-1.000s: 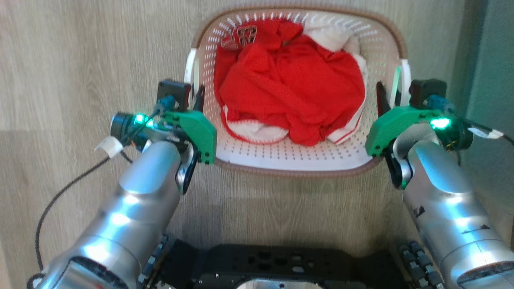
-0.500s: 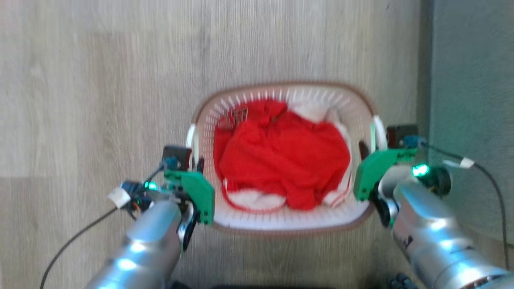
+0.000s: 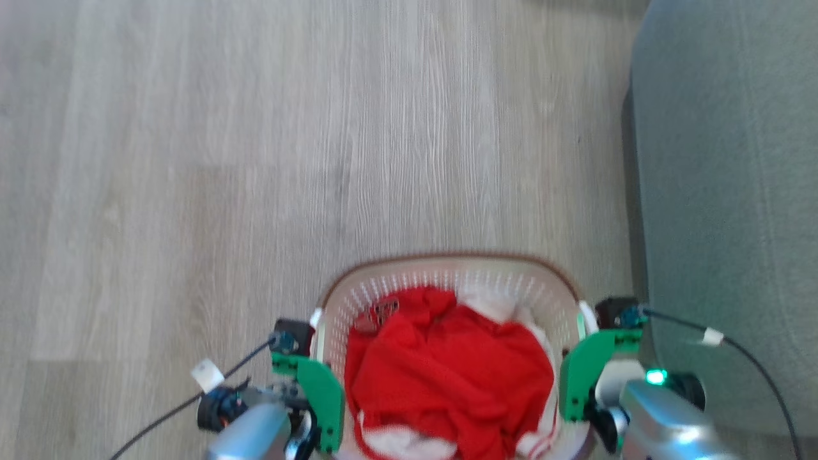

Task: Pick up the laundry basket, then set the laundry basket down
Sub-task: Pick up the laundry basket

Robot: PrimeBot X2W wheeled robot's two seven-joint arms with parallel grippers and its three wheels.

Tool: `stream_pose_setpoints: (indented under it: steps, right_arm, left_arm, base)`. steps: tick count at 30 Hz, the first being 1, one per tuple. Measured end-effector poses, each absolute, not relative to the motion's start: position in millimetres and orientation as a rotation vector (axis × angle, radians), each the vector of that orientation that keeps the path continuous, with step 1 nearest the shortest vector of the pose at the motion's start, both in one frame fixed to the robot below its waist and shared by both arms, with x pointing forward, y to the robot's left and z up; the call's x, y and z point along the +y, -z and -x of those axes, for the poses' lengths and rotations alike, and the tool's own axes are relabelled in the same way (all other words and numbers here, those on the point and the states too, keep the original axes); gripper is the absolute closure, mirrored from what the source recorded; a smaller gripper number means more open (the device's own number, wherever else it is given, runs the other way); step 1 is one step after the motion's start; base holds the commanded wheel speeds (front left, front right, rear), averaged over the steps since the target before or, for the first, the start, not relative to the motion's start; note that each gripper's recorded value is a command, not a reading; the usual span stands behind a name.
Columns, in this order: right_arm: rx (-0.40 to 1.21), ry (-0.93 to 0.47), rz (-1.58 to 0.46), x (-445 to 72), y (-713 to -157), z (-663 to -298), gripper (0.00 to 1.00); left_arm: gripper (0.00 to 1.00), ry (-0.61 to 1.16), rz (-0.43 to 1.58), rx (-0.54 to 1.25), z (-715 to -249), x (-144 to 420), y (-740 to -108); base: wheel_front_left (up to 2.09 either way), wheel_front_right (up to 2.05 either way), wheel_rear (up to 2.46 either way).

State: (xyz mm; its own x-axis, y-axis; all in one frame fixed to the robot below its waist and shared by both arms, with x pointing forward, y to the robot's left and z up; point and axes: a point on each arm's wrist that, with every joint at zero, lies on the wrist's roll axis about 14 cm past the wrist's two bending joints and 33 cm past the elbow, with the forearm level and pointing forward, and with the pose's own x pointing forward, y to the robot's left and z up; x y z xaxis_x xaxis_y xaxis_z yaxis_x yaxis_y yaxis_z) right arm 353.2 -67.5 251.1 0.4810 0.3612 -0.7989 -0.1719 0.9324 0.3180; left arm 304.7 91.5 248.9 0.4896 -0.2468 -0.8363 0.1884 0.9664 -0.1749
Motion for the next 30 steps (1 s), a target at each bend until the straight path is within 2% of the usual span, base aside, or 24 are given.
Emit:
stream_pose_setpoints:
  steps: [19,30]
  right_arm:
    - [0.966,-0.375,-0.171,-61.4,-299.0,-307.5,1.00]
    - [0.952,-0.380,-0.170,-61.6,-304.9,-299.6,1.00]
  left_arm:
    - [1.00,0.280,0.022,0.950,-264.3,94.0,-287.5]
    - [1.00,0.294,-0.006,0.935,-259.6,93.6,-291.0]
  base:
    - [0.00,0.00,0.00]
    - [0.00,0.00,0.00]
